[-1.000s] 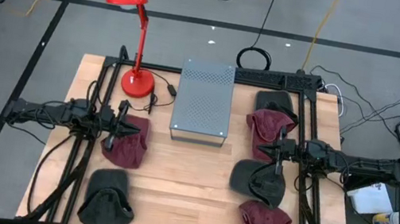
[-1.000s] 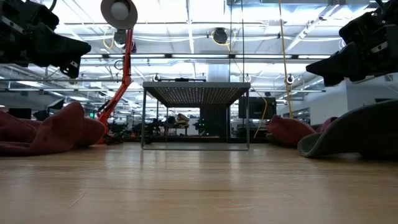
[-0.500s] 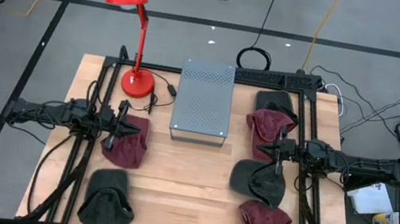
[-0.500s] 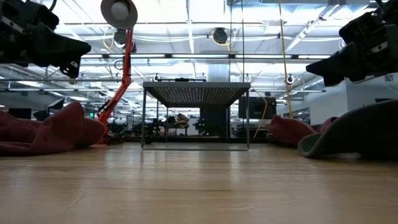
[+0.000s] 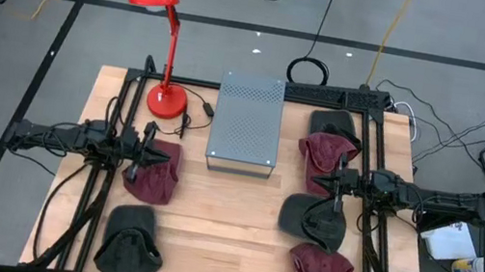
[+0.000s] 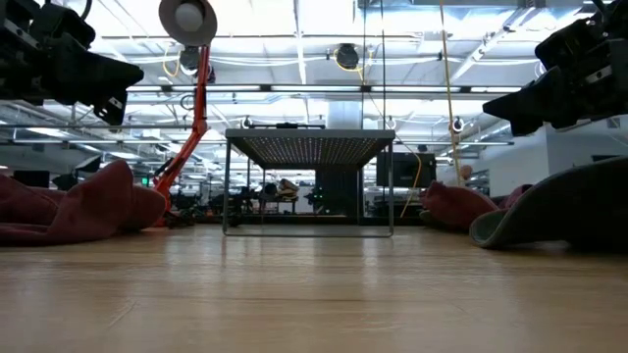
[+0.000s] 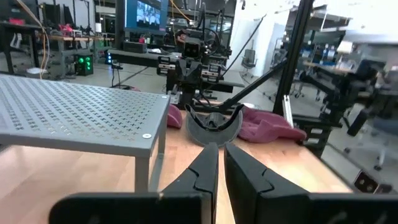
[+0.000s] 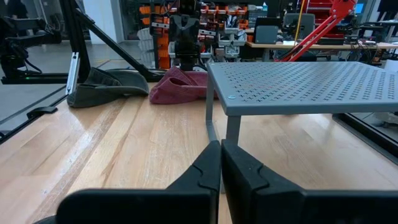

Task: Pick & Place hat
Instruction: Put the left red cap on the shelf

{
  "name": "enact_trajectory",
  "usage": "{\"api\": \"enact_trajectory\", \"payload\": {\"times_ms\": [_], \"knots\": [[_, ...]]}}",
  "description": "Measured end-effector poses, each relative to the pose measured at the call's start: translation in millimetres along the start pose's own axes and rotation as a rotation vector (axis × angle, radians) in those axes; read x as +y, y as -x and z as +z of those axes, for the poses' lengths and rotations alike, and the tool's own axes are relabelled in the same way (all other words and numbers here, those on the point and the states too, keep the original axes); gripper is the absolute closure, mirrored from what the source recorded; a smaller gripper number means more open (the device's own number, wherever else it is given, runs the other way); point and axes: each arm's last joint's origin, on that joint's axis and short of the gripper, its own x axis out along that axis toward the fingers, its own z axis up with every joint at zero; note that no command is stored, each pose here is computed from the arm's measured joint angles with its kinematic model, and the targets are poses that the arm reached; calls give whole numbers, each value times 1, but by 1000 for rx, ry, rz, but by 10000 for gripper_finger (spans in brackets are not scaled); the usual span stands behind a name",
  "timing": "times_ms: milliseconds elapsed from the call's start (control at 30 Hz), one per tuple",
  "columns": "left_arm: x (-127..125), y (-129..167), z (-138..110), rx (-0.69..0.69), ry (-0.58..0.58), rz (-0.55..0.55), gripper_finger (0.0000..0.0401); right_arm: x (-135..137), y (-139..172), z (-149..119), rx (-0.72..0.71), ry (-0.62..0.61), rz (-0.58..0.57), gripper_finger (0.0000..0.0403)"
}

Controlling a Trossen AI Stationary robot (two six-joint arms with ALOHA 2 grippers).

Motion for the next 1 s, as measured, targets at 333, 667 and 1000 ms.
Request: {"api": "enact_trajectory", "payload": {"times_ms": [333,667,1000], "knots": [[-1,1,8,-56,72,5,368,0,0,0,0,0,0,394],[-3,-1,23,54,98,20,368,0,0,0,0,0,0,394],[-8,-14,79,221,221,160,368,0,0,0,1,0,0,394]]}}
